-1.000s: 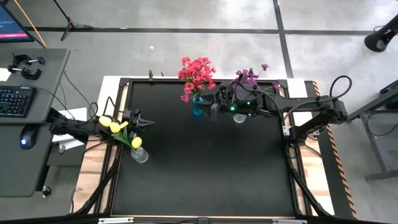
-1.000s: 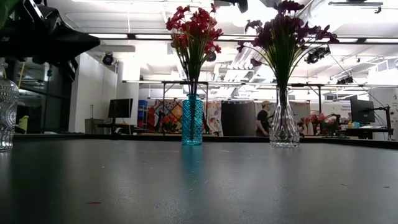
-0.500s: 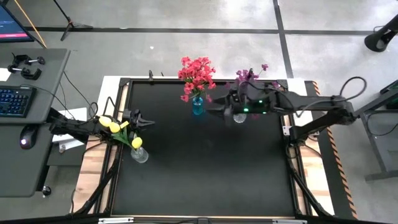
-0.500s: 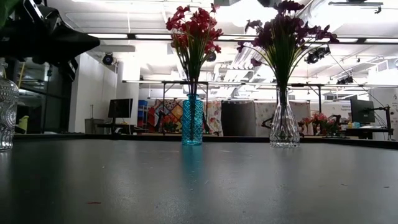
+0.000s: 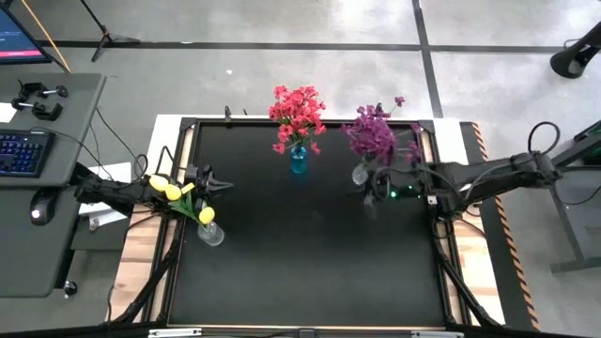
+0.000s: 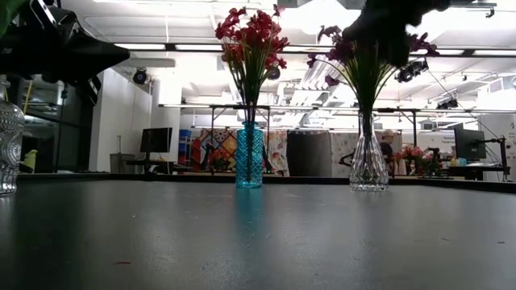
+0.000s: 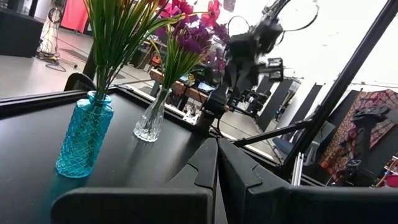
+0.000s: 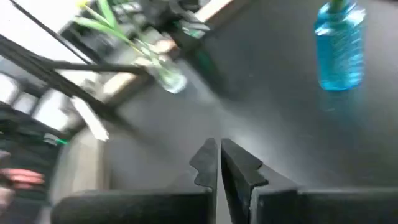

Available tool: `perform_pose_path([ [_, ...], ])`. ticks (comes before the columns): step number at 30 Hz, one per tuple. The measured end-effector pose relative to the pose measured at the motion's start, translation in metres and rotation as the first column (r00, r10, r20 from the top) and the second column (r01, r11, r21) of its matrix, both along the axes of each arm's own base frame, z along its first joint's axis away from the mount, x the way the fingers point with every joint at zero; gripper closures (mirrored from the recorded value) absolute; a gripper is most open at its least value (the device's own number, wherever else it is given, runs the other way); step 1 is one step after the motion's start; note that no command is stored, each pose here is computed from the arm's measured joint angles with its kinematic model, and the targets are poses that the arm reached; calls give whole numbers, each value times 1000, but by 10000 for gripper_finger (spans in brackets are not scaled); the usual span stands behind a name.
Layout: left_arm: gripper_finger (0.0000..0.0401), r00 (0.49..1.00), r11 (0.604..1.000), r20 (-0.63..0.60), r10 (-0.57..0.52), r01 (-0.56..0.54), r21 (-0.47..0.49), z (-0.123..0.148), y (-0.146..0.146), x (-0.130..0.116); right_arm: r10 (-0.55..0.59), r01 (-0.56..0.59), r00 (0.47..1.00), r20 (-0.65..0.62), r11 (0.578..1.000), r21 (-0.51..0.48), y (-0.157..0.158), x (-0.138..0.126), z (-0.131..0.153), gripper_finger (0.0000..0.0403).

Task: Sort flowers into vase by color
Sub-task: Return to Home Position

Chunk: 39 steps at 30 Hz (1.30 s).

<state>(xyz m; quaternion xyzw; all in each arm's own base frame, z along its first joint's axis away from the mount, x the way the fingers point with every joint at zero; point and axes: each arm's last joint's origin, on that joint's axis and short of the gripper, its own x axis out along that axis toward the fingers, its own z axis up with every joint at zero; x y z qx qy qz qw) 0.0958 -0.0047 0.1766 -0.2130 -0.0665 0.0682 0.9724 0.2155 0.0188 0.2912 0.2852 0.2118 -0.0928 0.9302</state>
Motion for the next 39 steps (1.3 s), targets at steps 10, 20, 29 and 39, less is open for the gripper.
perform_pose_path([
  [10,401,1000,1000,0,0,0,0,0,0,0,-18,6,905,425,1000,30,-16,-34,-58,399],
  [20,401,1000,1000,1,0,0,0,0,0,0,78,-33,850,521,995,-94,-14,-51,-93,402],
  [29,401,1000,1000,1,0,0,0,0,0,0,-60,101,960,273,985,-142,-22,-61,-136,400],
  [39,401,1000,1000,1,0,0,0,0,0,0,-54,38,994,-90,984,-173,-22,-74,-168,400],
])
